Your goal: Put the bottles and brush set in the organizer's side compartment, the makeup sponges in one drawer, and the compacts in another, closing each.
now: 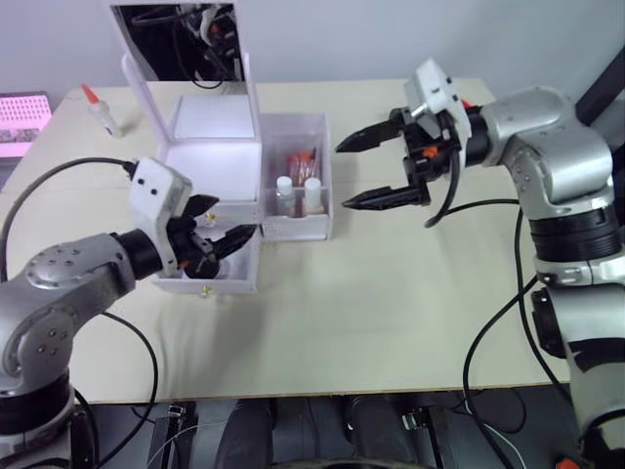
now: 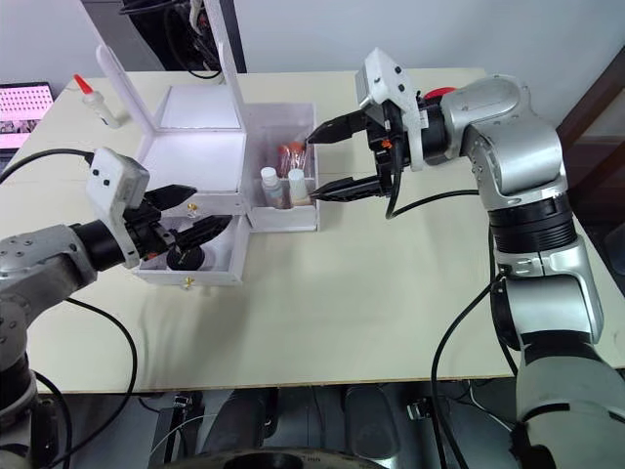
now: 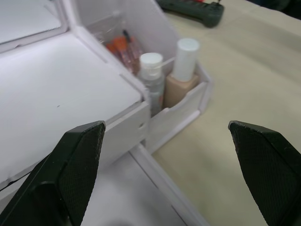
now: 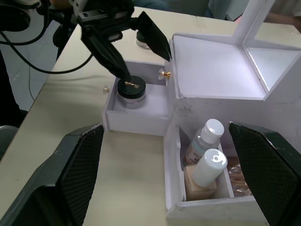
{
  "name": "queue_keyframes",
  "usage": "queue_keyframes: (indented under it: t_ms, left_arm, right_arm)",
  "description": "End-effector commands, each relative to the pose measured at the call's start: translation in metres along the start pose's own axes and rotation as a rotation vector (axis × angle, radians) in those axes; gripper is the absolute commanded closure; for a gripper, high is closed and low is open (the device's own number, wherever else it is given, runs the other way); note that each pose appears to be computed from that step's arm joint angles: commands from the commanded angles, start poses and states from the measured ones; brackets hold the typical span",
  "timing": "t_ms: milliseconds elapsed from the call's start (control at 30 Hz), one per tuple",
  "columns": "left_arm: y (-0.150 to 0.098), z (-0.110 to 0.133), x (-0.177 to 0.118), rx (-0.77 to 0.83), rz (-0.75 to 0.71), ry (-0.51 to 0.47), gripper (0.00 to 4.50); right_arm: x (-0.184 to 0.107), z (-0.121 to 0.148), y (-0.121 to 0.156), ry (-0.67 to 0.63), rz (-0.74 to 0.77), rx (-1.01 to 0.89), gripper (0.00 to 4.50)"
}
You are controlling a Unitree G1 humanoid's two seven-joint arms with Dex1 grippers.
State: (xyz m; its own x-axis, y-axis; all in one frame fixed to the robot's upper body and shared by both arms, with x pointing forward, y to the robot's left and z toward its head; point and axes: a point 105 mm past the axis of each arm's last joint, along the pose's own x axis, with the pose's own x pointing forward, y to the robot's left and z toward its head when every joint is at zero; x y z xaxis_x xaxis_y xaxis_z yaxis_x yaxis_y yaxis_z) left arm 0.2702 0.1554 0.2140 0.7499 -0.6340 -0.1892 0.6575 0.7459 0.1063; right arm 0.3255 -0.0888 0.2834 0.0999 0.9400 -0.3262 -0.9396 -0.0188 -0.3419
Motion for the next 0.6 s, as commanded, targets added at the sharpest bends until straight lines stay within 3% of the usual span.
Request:
queue_keyframes:
  t_ms: [33,133,300,433,600]
  left_arm:
    - [-0.007,0.009,-0.014,0.058,-0.013,-0.077,0.08]
    - [-0.007,0.002,-0.034,0.057,0.006,-0.110,0.08]
    - [0.033,-0.033,-0.110,-0.013,0.292,-0.127,0.08]
    - [0.058,-0.067,-0.175,-0.037,0.512,-0.077,0.08]
    - [0.068,-0.108,-0.231,-0.105,0.681,-0.025,0.08]
  right_arm:
    - [-0.016,0.011,-0.004,-0.036,-0.041,-0.028,0.00]
    - [-0.025,0.003,-0.008,-0.043,-0.083,-0.002,0.00]
    - [-0.058,-0.049,-0.016,-0.018,-0.245,0.096,0.00]
    - [-0.077,-0.073,-0.010,-0.010,-0.310,0.109,0.00]
    - [-0.100,-0.102,-0.007,-0.008,-0.426,0.193,0.00]
